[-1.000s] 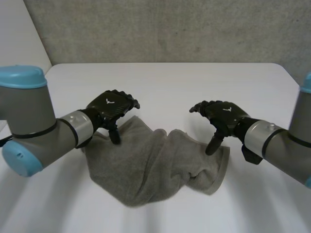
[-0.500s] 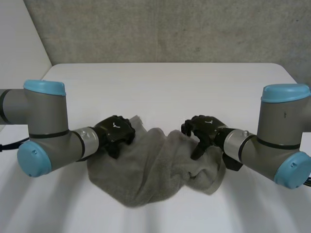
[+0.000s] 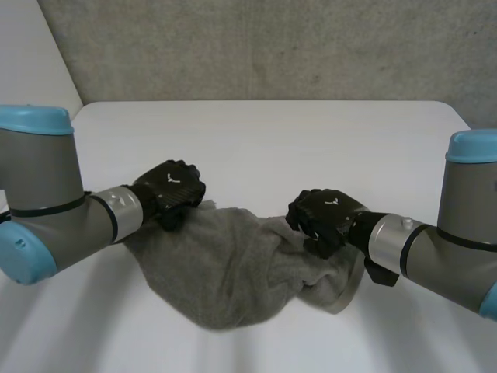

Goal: Fold the towel.

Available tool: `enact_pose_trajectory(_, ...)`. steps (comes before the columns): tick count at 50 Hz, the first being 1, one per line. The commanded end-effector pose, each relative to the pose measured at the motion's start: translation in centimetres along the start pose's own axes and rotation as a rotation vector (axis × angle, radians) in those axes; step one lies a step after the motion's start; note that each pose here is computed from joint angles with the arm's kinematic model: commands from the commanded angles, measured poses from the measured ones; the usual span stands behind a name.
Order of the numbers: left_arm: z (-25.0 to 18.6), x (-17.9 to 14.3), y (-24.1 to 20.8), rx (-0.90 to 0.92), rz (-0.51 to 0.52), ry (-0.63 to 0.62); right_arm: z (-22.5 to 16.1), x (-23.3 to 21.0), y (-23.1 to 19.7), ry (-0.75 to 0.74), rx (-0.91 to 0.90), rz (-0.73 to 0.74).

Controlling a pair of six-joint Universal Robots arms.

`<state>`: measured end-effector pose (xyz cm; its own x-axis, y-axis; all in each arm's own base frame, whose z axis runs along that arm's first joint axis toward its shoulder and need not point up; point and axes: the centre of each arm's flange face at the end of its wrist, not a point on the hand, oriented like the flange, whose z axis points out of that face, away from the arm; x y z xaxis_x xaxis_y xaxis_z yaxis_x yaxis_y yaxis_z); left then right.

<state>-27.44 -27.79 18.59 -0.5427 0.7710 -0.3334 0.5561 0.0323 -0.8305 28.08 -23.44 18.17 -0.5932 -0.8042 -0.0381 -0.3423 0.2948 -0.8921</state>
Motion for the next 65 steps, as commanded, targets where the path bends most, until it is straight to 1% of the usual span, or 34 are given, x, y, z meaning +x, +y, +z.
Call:
enact_pose_trajectory(1,-2.0,-0.6,0.9,-0.029,-0.082,-0.039,-0.9,-0.6,0.4,-0.009,-0.039,-0.069)
enact_pose_trajectory(7,-2.0,-0.8,1.1,-0.027,-0.118,-0.045,-1.0,-0.9,0.5,-0.044,-0.109,-0.105)
enact_pose_trajectory(9,-0.8,-1.8,0.0,0.044,-0.082,-0.083,0.0,-0.2,-0.9,-0.029,-0.072,-0.199)
enact_pose_trajectory(10,-0.8,-1.8,0.0,0.044,-0.081,-0.083,0.0,-0.2,-0.9,-0.029,-0.071,-0.200)
enact_pose_trajectory(13,1.4,-3.7,-1.9,0.163,-0.036,-0.154,1.8,1.5,-3.6,0.016,0.012,-0.267)
enact_pose_trajectory(14,2.2,-4.6,-3.6,0.238,-0.032,-0.198,2.4,2.3,-5.6,0.045,0.071,-0.304)
enact_pose_trajectory(15,2.2,-4.6,-3.6,0.238,-0.032,-0.199,2.4,2.3,-5.6,0.045,0.071,-0.304)
enact_pose_trajectory(17,2.4,-6.8,-7.9,0.432,-0.054,-0.303,2.2,3.6,-11.3,0.139,0.256,-0.391)
enact_pose_trajectory(18,2.4,-6.8,-7.9,0.433,-0.054,-0.304,2.2,3.6,-11.4,0.140,0.257,-0.392)
enact_pose_trajectory(20,0.2,-9.0,-12.6,0.676,-0.099,-0.400,0.3,3.8,-16.9,0.226,0.470,-0.414)
enact_pose_trajectory(21,0.1,-9.0,-12.6,0.677,-0.099,-0.401,0.3,3.8,-16.9,0.226,0.471,-0.414)
enact_pose_trajectory(22,-1.5,-9.8,-14.4,0.780,-0.126,-0.421,-1.1,3.7,-19.0,0.247,0.571,-0.398)
enact_pose_trajectory(23,-1.5,-9.8,-14.5,0.781,-0.126,-0.421,-1.1,3.7,-19.0,0.247,0.572,-0.398)
enact_pose_trajectory(24,-2.8,-10.3,-15.6,0.858,-0.142,-0.425,-2.1,3.4,-20.2,0.252,0.648,-0.382)
enact_pose_trajectory(26,-3.5,-10.4,-15.9,0.890,-0.167,-0.416,-2.8,3.1,-20.9,0.249,0.704,-0.373)
enact_pose_trajectory(29,-3.0,-9.7,-14.3,0.850,-0.188,-0.366,-3.0,2.7,-20.1,0.234,0.718,-0.376)
enact_pose_trajectory(31,-1.9,-8.2,-11.5,0.766,-0.200,-0.280,-2.8,2.5,-19.2,0.218,0.697,-0.381)
enact_pose_trajectory(32,-1.9,-8.2,-11.5,0.765,-0.200,-0.280,-2.6,2.1,-18.0,0.194,0.668,-0.392)
enact_pose_trajectory(33,-1.4,-7.7,-9.7,0.718,-0.212,-0.246,-2.1,1.8,-16.7,0.167,0.636,-0.412)
enact_pose_trajectory(34,-1.4,-7.7,-9.7,0.718,-0.212,-0.245,-2.1,1.8,-16.7,0.167,0.636,-0.412)
enact_pose_trajectory(36,-0.8,-7.4,-5.5,0.611,-0.257,-0.216,-1.0,0.6,-13.1,0.094,0.555,-0.457)
enact_pose_trajectory(37,-0.8,-7.4,-5.5,0.611,-0.257,-0.215,-1.0,0.6,-13.1,0.094,0.554,-0.457)
enact_pose_trajectory(39,-0.5,-6.5,-1.8,0.514,-0.312,-0.188,-0.3,-0.5,-8.7,0.032,0.439,-0.499)
enact_pose_trajectory(40,-0.5,-6.5,-1.8,0.513,-0.313,-0.187,-0.3,-0.5,-8.7,0.032,0.439,-0.499)
enact_pose_trajectory(41,-0.5,-6.0,-0.3,0.473,-0.335,-0.177,-0.2,-1.0,-6.6,0.006,0.383,-0.518)
enact_pose_trajectory(42,-0.5,-6.0,-0.3,0.472,-0.335,-0.177,-0.2,-1.0,-6.5,0.006,0.383,-0.518)
enact_pose_trajectory(44,-0.2,-4.9,2.6,0.382,-0.333,-0.162,-0.2,-2.3,-2.2,-0.059,0.280,-0.539)
enact_pose_trajectory(45,-0.2,-4.9,2.7,0.382,-0.333,-0.162,-0.2,-2.3,-2.2,-0.059,0.279,-0.539)
enact_pose_trajectory(47,-0.6,-5.0,5.3,0.285,-0.280,-0.190,-0.4,-3.1,0.9,-0.091,0.200,-0.563)
enact_pose_trajectory(48,-0.6,-5.0,5.3,0.284,-0.279,-0.191,-0.4,-3.1,1.0,-0.091,0.199,-0.563)
enact_pose_trajectory(50,-1.2,-4.6,6.5,0.193,-0.233,-0.186,-0.3,-3.3,2.6,-0.101,0.150,-0.580)
enact_pose_trajectory(55,-2.1,-3.6,6.5,0.086,-0.200,-0.129,-0.5,-2.9,2.7,-0.093,0.124,-0.571)
enact_pose_trajectory(59,-3.0,-3.5,5.5,0.067,-0.184,-0.115,-0.7,-3.0,2.4,-0.101,0.111,-0.562)
enact_pose_trajectory(65,-4.1,-3.9,2.8,0.128,-0.132,-0.135,-1.1,-3.1,2.3,-0.108,0.096,-0.550)
